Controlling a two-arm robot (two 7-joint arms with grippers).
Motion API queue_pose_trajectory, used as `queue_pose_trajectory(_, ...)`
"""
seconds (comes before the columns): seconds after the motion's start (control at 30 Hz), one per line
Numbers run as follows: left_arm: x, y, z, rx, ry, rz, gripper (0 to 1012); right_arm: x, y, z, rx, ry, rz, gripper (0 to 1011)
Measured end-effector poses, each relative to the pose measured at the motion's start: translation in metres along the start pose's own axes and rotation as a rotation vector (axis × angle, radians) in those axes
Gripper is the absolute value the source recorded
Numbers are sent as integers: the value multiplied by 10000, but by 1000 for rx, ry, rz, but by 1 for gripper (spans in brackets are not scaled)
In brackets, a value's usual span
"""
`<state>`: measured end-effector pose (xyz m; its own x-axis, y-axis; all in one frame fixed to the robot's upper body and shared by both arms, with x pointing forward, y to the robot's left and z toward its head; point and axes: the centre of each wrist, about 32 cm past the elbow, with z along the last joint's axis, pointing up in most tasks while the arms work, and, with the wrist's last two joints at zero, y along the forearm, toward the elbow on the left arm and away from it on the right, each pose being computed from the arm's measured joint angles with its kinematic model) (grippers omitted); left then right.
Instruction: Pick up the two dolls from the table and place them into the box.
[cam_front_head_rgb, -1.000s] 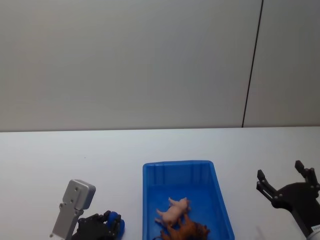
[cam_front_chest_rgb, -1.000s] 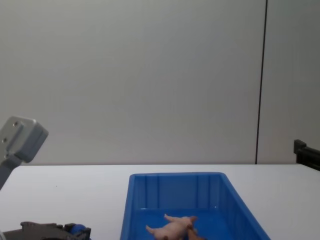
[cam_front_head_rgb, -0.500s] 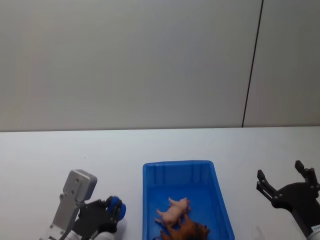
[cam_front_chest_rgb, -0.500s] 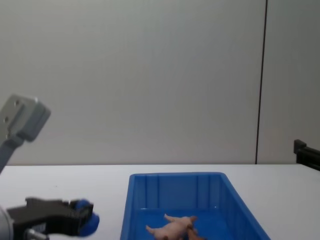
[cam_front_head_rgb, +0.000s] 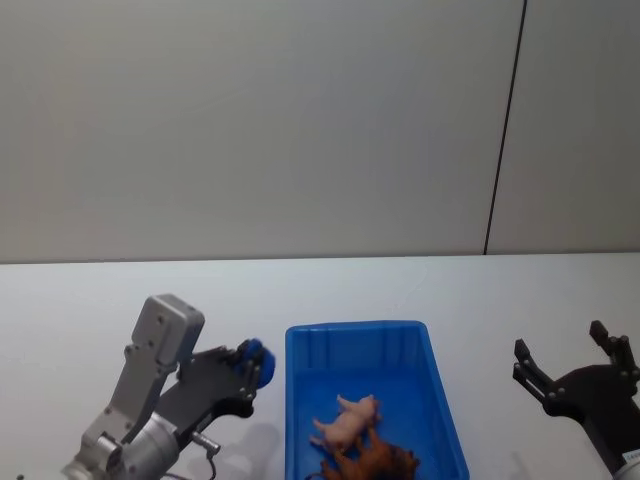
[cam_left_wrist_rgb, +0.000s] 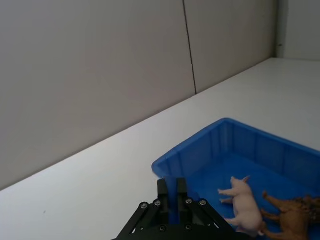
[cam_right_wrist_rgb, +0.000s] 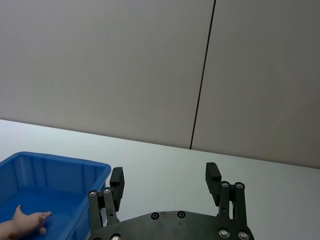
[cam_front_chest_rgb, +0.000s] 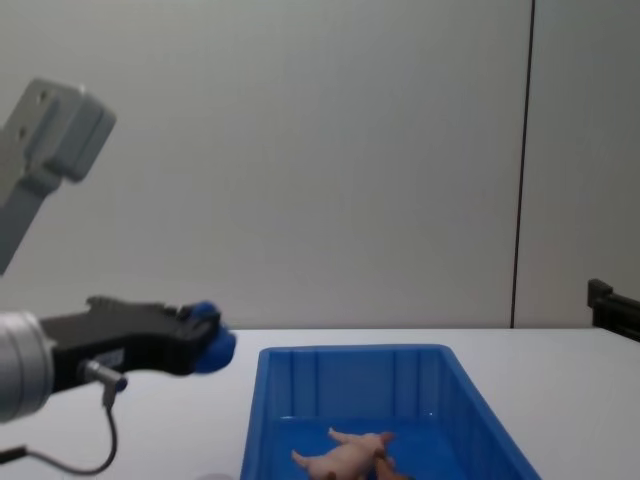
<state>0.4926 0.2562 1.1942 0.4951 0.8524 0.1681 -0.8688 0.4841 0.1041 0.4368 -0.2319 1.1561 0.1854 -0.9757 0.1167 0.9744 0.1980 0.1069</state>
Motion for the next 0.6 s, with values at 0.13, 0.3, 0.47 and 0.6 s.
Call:
queue_pose_trajectory(0.13,7,-47,71,-33,-8,-39,74,0,0,0,0,0,0,1001)
queue_pose_trajectory(0.3,7,-119,137,-68,-13,-90,64,0,0,0,0,0,0,1001)
queue_pose_trajectory(0.47,-10,-210,185,-99,-12,-149,176,0,0,0,0,0,0,1001)
queue_pose_trajectory(0.6,-25,-270,207,-118,-8,-182,288,0,0,0,0,0,0,1001)
